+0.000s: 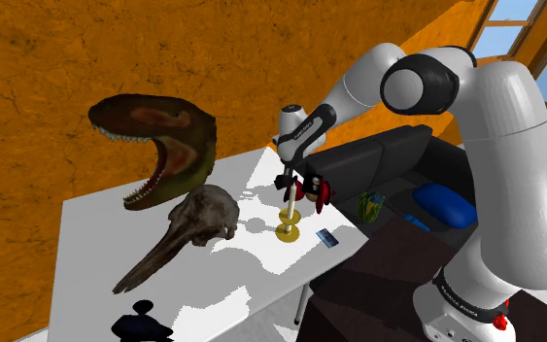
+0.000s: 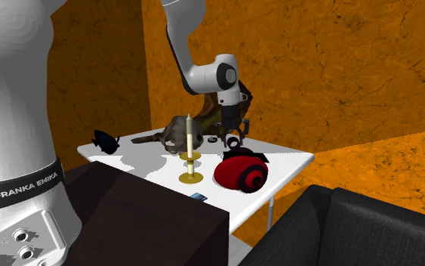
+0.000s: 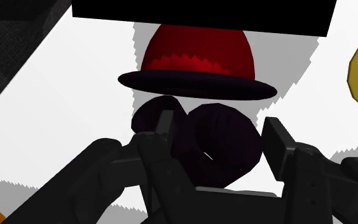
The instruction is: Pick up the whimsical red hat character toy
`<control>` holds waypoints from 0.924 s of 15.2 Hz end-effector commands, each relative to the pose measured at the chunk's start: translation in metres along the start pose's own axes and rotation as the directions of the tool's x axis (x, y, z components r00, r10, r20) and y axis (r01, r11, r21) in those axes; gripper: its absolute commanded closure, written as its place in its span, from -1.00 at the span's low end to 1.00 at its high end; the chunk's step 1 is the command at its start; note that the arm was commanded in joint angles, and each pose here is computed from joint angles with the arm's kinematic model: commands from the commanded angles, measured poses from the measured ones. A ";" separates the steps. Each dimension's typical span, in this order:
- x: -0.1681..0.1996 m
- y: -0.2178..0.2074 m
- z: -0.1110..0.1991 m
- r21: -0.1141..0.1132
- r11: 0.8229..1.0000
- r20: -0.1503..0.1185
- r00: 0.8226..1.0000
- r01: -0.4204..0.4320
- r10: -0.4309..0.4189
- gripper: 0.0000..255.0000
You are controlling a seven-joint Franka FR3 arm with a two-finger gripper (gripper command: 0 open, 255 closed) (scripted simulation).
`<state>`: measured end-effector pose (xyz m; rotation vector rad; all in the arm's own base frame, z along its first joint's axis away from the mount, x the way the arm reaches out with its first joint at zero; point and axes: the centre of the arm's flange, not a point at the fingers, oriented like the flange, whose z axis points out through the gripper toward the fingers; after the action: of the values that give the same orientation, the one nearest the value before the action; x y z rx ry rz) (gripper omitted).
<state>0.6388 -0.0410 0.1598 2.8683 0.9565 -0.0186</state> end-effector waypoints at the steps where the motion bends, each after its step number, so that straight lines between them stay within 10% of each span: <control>1: 0.000 0.000 0.001 0.003 1.000 0.004 1.000 0.001 -0.001 1.00; 14: -0.003 0.008 -0.067 0.003 1.000 0.004 1.000 0.001 -0.001 1.00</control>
<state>0.6383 -0.0424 0.2218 2.8703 0.9573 -0.0286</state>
